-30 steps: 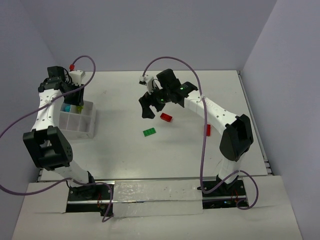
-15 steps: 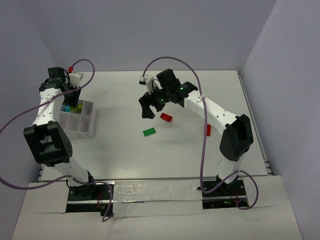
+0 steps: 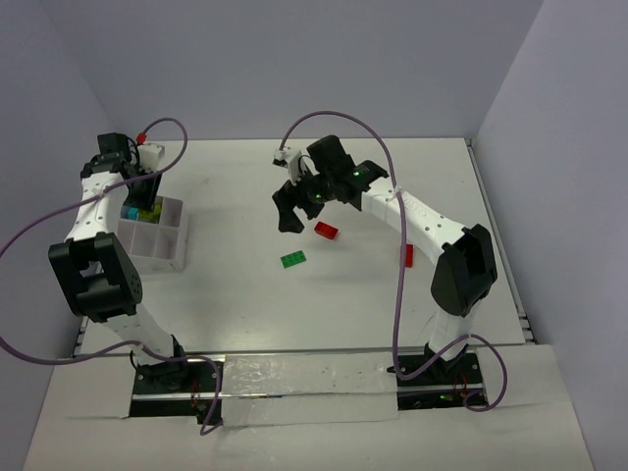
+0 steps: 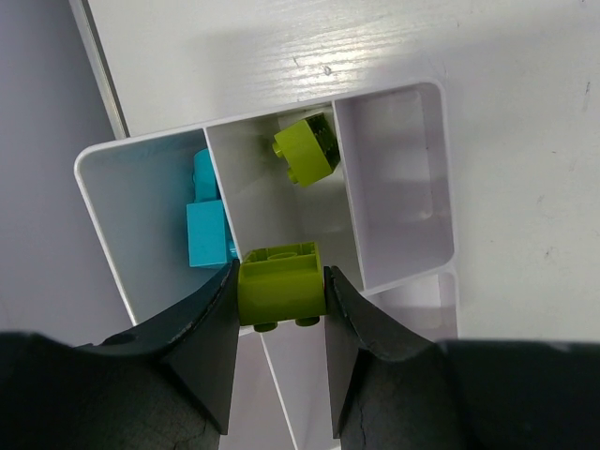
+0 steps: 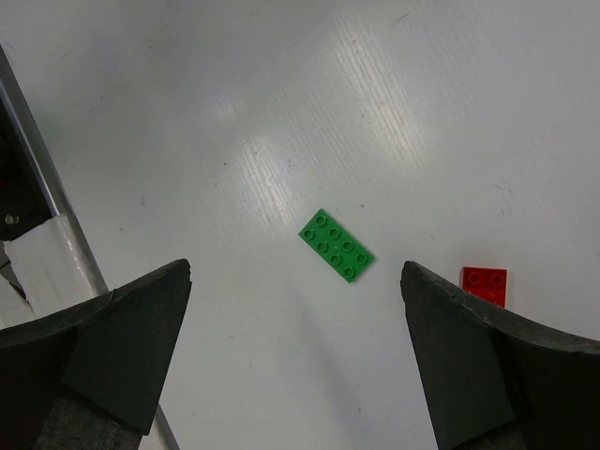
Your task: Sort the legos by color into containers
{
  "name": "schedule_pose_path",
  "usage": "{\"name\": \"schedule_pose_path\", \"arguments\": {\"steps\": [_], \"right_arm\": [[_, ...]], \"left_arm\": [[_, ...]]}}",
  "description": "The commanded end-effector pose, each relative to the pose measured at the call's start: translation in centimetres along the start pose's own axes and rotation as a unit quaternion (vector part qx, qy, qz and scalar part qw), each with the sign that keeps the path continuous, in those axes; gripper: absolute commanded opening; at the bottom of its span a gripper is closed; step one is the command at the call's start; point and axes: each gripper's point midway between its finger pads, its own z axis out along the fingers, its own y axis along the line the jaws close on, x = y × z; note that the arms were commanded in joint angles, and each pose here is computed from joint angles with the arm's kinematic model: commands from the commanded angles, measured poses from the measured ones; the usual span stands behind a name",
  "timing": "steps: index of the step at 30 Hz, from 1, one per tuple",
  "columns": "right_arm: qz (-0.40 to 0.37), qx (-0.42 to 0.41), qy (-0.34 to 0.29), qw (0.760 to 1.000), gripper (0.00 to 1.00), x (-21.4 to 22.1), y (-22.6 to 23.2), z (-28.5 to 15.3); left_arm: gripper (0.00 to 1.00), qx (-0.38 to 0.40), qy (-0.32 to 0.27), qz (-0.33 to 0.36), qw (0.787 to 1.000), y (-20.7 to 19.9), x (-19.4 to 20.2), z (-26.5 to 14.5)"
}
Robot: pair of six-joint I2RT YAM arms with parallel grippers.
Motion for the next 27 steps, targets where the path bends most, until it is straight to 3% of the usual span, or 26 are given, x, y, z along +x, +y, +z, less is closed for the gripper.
{"name": "schedule_pose_path", "arguments": {"steps": [1, 3, 7, 9, 15, 20, 27], "right_arm": [[-0.005, 0.011, -0.020, 1.000, 1.00, -1.0, 0.0, -1.9], [-0.001, 0.016, -0.019, 1.000, 1.00, -0.8, -0.4, -2.3], [0.007, 0.030, -0.015, 0.999, 1.00, -0.1, -1.4, -3.0], [0.013, 0.039, -0.015, 0.999, 1.00, 0.4, -2.1, -3.6], [0.037, 0.080, -0.004, 0.996, 1.00, 2.7, -4.9, -5.8], [0.068, 0.142, 0.029, 0.987, 1.00, 7.2, -8.5, -9.0], [0.156, 0.236, 0.092, 0.955, 0.97, 14.1, -12.4, -13.3]], "left_arm": [[0.47, -0.009, -0.031, -0.008, 0.999, 0.9, -1.9, -0.4], [0.54, -0.007, -0.036, -0.011, 0.999, 1.0, -2.2, -0.9], [0.58, -0.004, -0.054, -0.016, 0.998, 1.1, -3.5, -2.2], [0.64, -0.006, -0.064, -0.017, 0.998, 1.2, -4.1, -3.1], [0.64, 0.003, -0.116, -0.018, 0.993, 0.9, -6.4, -6.5], [0.64, 0.026, -0.188, 0.014, 0.982, -2.8, -8.7, -11.1], [0.64, 0.032, -0.240, 0.038, 0.969, -8.9, -9.2, -13.0]]}}
